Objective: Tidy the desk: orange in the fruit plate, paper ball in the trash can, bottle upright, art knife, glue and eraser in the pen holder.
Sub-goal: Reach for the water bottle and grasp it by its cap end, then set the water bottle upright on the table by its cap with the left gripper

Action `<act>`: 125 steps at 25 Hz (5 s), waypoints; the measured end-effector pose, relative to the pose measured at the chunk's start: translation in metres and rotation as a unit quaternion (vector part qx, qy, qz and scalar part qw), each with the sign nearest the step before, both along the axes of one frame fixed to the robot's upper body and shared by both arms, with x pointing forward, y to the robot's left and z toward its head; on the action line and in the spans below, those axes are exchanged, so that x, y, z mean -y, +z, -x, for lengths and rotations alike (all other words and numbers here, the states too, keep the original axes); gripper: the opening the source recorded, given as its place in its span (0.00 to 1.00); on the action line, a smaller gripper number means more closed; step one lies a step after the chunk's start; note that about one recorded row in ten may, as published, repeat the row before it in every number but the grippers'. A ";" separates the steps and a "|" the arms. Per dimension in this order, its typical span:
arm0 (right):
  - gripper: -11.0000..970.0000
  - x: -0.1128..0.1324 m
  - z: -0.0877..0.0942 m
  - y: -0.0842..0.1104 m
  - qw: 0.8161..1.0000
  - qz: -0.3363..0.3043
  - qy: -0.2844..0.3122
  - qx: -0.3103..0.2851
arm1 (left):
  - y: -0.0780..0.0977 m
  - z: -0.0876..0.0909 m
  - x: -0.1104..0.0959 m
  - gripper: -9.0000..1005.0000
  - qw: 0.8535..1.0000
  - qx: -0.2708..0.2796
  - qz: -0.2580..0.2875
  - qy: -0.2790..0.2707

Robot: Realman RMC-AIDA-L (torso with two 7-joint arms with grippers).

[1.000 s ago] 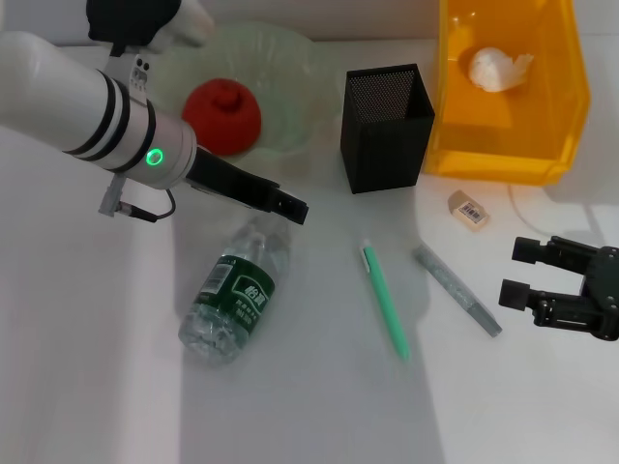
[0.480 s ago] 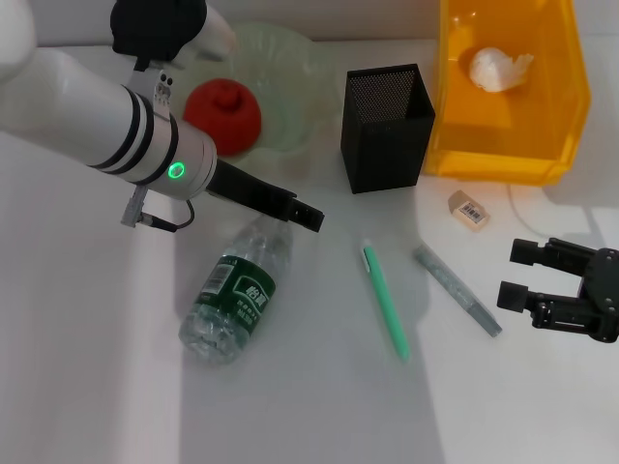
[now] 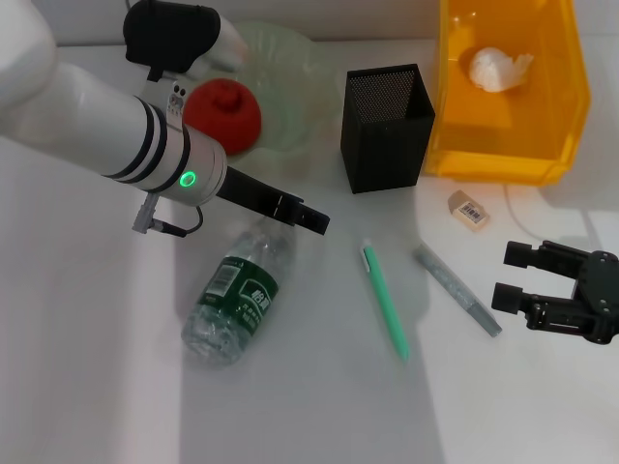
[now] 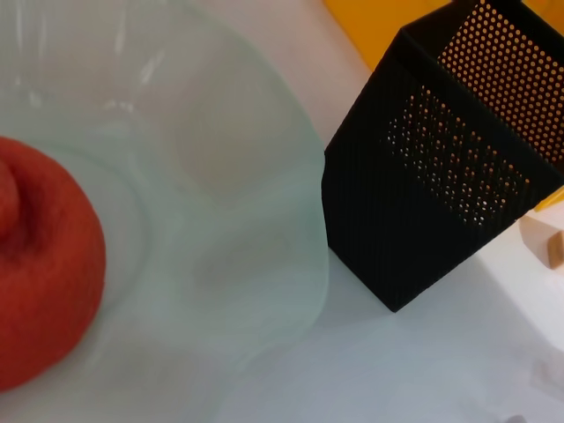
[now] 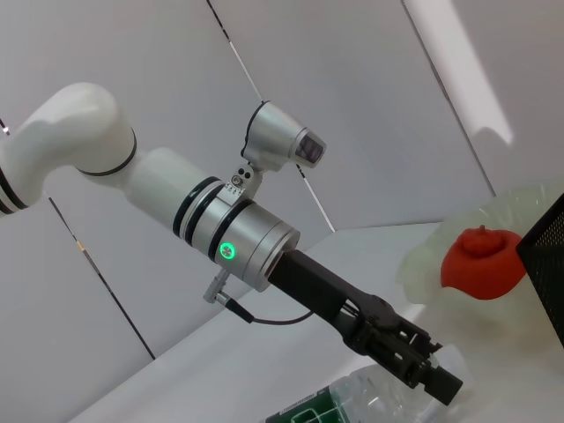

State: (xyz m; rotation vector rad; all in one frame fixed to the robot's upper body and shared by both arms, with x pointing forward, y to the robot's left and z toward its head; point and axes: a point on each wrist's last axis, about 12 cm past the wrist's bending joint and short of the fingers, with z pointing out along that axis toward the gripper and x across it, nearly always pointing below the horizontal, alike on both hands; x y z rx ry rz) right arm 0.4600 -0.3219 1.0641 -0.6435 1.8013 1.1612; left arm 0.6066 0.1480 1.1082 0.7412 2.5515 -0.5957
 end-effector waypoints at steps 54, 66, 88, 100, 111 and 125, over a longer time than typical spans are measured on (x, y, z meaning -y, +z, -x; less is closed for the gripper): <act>0.88 -0.007 -0.010 0.000 1.000 -0.019 -0.004 -0.010 | 0.024 0.059 -0.094 0.45 0.895 0.258 0.362 -0.040; 0.88 -0.015 -0.019 0.000 0.999 -0.030 -0.012 -0.008 | -0.017 0.088 -0.137 0.45 0.842 0.396 0.368 0.005; 0.88 -0.040 -0.033 -0.003 0.999 -0.048 -0.005 -0.009 | -0.053 0.109 -0.113 0.44 0.795 0.538 0.279 -0.012; 0.88 -0.042 -0.036 0.000 0.998 -0.055 -0.005 -0.003 | -0.061 0.105 -0.111 0.47 0.809 0.529 0.256 0.010; 0.88 -0.045 -0.038 0.000 0.998 -0.055 -0.002 0.001 | -0.065 0.105 -0.109 0.50 0.816 0.518 0.257 0.026; 0.88 -0.042 -0.038 0.001 0.998 -0.060 -0.010 0.004 | -0.035 0.121 -0.128 0.66 0.752 0.540 0.376 0.041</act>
